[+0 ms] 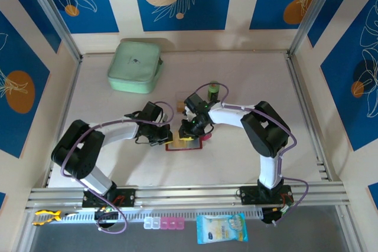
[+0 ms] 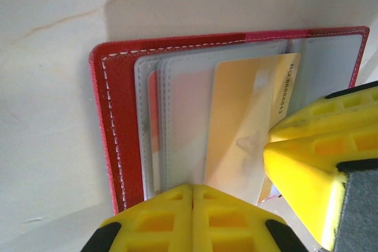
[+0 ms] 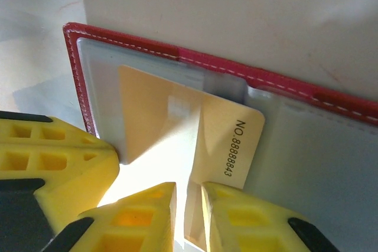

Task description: Take the credit cards out of the card holder

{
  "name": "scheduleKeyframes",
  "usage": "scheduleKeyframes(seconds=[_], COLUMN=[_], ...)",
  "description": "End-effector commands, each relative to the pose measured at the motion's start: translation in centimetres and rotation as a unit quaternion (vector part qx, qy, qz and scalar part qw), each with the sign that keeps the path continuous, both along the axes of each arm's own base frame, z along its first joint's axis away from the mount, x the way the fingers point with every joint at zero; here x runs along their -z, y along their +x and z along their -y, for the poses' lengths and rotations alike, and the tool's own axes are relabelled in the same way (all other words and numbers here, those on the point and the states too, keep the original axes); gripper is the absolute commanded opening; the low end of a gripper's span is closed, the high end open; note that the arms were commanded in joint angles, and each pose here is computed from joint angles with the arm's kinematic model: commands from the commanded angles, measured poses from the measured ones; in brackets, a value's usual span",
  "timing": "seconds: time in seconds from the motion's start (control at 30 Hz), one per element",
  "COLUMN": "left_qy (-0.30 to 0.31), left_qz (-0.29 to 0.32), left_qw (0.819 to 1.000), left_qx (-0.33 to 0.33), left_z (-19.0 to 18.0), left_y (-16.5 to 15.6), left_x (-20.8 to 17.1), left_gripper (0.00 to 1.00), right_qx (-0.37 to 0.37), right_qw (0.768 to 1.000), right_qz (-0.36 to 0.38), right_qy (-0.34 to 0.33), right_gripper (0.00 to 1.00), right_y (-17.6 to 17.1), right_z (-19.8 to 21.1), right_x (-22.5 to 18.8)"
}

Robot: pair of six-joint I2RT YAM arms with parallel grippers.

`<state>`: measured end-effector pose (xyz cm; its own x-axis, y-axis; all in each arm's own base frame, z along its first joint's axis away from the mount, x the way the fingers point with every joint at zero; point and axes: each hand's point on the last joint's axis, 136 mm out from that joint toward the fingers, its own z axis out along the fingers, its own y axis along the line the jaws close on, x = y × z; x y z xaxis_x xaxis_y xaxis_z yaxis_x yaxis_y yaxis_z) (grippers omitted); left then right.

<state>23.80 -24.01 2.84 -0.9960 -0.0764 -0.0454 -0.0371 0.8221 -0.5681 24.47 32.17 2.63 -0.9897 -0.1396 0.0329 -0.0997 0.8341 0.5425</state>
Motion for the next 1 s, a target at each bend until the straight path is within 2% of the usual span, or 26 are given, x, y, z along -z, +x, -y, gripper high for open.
scheduleKeyframes(seconds=[0.0, 0.2, 0.4, 0.63, 0.97], left_qy=[0.022, 0.021, 0.007, -0.010, -0.004], left_qz=[-0.010, -0.008, 0.005, 0.017, 0.002], left_qw=[1.000, 1.000, 1.000, 1.000, 1.000], left_qx=[0.003, 0.004, 0.004, 0.011, 0.023], left_z=[-0.5, -0.5, 0.2, 1.2, 2.0], left_y=[-0.4, -0.3, 0.4, 1.2, 0.9], left_x=[0.5, 0.3, -1.0, -2.4, -1.2], left_gripper=[0.05, 0.05, 0.05, 0.05, 0.04], right_qx=[-0.004, -0.009, -0.012, 0.007, 0.025], right_qw=[1.000, 1.000, 1.000, 0.999, 1.000], right_qz=[0.009, 0.015, 0.010, 0.022, 0.006], right_qy=[-0.021, -0.018, 0.018, 0.022, 0.010], right_gripper=[0.22, 0.22, 0.22, 0.22, 0.22], right_y=[-0.1, 0.1, -0.3, 0.2, 0.0], right_z=[0.9, 0.7, -0.2, 0.7, 1.8], right_x=[-0.5, -1.0, -2.0, -3.0, -2.1])
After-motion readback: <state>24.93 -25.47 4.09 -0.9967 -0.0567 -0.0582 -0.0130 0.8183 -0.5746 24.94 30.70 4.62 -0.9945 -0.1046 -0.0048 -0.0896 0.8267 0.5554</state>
